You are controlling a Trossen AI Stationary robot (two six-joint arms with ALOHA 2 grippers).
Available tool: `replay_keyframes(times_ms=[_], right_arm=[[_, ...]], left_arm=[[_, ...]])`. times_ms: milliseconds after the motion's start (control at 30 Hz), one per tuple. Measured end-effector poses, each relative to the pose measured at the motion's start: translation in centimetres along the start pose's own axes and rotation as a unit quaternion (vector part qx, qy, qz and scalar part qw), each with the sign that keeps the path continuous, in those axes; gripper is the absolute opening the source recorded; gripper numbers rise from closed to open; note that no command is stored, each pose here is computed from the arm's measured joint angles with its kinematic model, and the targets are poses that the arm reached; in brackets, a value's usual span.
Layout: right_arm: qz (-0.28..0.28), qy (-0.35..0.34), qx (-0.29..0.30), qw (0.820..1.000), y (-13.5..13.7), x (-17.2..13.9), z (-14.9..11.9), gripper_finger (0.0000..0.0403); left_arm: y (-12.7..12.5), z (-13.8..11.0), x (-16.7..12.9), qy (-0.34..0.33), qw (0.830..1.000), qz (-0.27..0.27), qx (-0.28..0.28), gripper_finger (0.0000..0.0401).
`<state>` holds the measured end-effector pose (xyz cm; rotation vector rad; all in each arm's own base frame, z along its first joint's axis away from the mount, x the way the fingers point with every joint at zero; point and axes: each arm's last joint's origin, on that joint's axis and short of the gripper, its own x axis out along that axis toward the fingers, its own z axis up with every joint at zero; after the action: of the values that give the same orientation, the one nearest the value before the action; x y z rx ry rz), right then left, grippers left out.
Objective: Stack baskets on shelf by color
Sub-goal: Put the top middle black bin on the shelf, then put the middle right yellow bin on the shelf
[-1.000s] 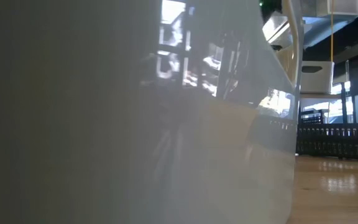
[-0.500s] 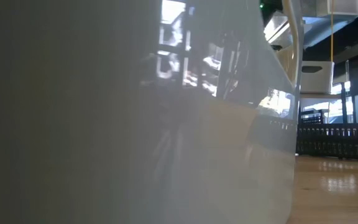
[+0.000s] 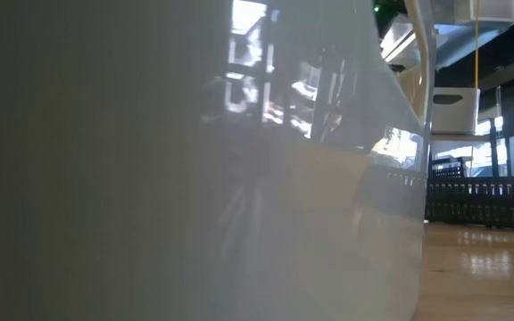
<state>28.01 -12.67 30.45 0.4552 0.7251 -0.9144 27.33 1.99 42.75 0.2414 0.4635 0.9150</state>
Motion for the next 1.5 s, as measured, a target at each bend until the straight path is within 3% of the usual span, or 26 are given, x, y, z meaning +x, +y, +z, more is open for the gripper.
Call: replay_keyframes(times_ms=[267, 400, 500, 600, 833, 967, 1200, 1300, 1400, 1500], right_arm=[[0.040, -0.036, -0.014, 0.998, 0.7, -1.8, 0.3, 0.0055], [0.071, -0.067, -0.062, 0.993, 1.1, -4.0, 0.3, 0.0055], [0.095, -0.097, -0.092, 0.986, 1.3, -5.9, 0.3, 0.0055], [0.148, -0.126, -0.133, 0.972, 1.3, -7.8, 0.5, 0.0055], [0.371, -0.126, -0.236, 0.889, 1.7, -10.7, 0.1, 0.0055], [0.431, -0.111, -0.253, 0.859, 1.9, -10.9, -0.1, 0.0055], [0.439, -0.107, -0.254, 0.855, 2.0, -10.8, -0.1, 0.0055], [0.438, -0.107, -0.254, 0.855, 2.0, -10.8, -0.1, 0.0055], [0.438, -0.107, -0.254, 0.855, 2.0, -10.8, -0.1, 0.0055], [0.438, -0.107, -0.254, 0.855, 2.0, -10.8, -0.1, 0.0055]], left_arm=[[0.0, -0.5, 0.0, 0.018, 1.000, -0.003, -0.005, 0.0067], [-0.2, -2.0, -0.2, 0.087, 0.991, -0.081, -0.056, 0.0067], [0.5, -3.4, -0.7, 0.175, 0.970, -0.137, -0.101, 0.0067], [0.7, -4.9, -1.0, 0.280, 0.937, -0.163, -0.130, 0.0067], [1.0, -6.9, -1.8, 0.449, 0.853, -0.137, -0.226, 0.0067], [0.6, -7.4, -2.2, 0.490, 0.828, -0.138, -0.234, 0.0067], [-1.5, -11.7, -1.4, 0.567, 0.793, -0.102, -0.196, 0.0067], [-3.0, -13.9, -0.7, 0.592, 0.773, -0.124, -0.194, 0.0066], [-4.4, -15.8, 0.3, 0.577, 0.780, -0.168, -0.173, 0.0066], [-5.0, -17.4, 0.7, 0.582, 0.779, -0.166, -0.163, 0.0066]])
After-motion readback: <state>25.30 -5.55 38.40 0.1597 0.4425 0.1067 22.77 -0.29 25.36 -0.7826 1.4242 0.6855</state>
